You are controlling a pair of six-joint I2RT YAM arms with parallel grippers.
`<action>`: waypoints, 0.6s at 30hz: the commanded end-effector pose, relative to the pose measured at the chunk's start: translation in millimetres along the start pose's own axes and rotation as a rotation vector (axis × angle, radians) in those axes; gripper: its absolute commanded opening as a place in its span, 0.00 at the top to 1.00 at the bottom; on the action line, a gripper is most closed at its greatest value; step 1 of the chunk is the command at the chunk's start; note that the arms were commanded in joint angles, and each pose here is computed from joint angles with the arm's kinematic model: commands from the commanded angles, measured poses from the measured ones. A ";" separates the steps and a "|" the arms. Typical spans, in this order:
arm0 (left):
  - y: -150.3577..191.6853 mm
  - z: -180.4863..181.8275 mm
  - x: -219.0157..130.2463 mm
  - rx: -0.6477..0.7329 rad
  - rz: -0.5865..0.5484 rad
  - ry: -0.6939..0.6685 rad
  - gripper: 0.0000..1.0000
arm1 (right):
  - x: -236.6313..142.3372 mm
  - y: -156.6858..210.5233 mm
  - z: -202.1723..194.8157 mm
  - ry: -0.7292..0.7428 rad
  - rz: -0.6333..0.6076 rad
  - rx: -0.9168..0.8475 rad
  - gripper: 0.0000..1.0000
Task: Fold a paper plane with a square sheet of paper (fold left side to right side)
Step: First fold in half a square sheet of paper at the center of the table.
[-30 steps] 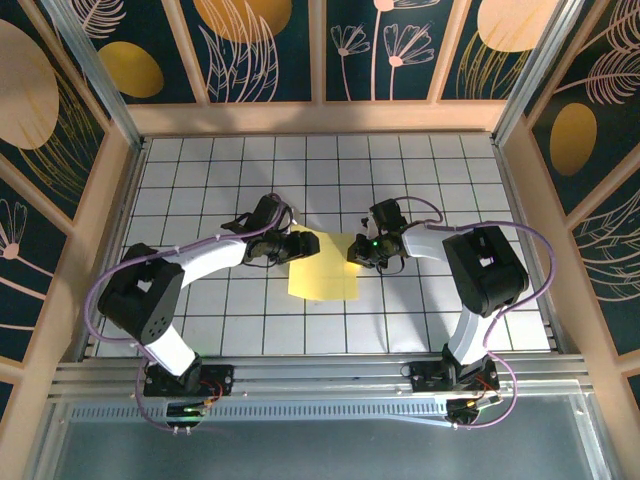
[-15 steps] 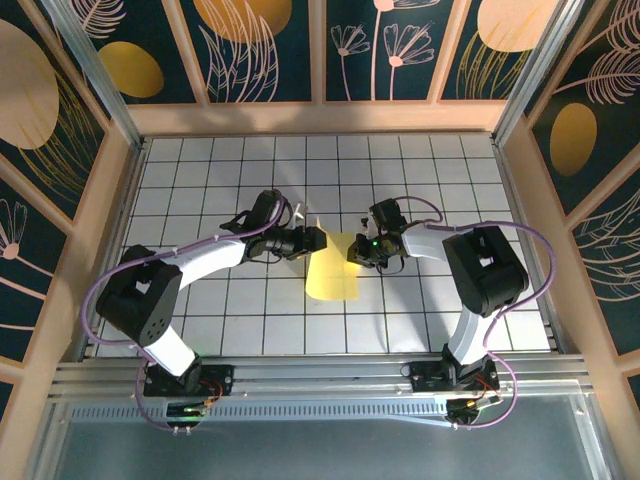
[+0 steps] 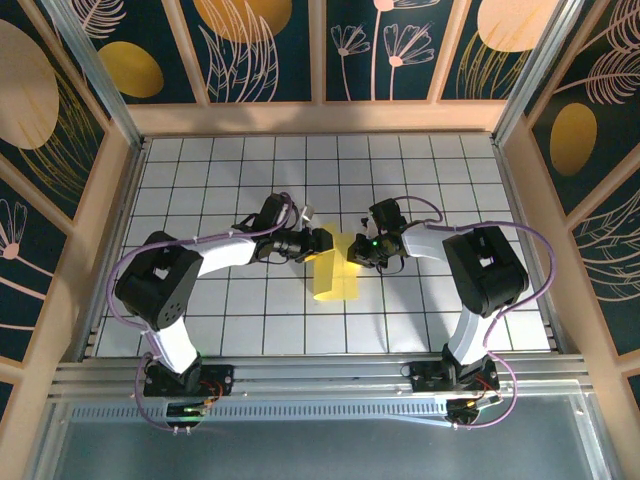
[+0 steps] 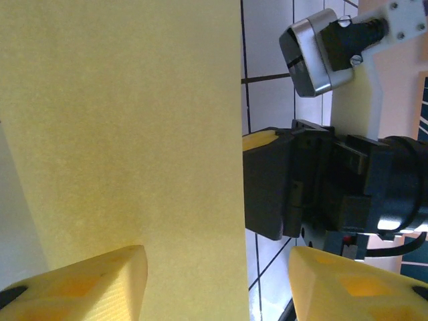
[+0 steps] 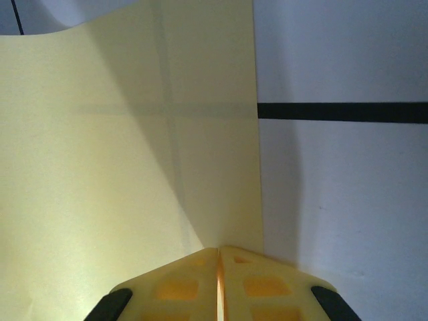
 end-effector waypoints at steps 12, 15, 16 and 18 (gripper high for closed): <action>-2.9 9.2 13.1 -0.015 -0.006 -0.043 0.77 | -10.4 0.4 5.7 -0.014 -0.043 0.005 0.89; -3.4 11.2 14.0 -0.018 -0.011 -0.053 0.84 | -14.5 -1.6 8.6 -0.023 -0.056 0.002 0.89; -3.3 11.6 14.1 -0.019 -0.014 -0.057 0.86 | -16.0 -2.2 9.0 -0.023 -0.061 0.001 0.89; -3.7 12.6 14.1 -0.022 -0.019 -0.064 0.89 | -21.2 -3.9 9.8 -0.014 -0.079 -0.002 0.90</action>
Point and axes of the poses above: each hand's point on the last joint's axis, 136 mm out from that joint toward the fingers, its own x axis out along the fingers, its own z axis along the line the jaws close on, y = z × x, the point moved 10 cm from there along -x, back along the fingers, and after that the axes turned 11 degrees about -x, right-handed, at the moved point
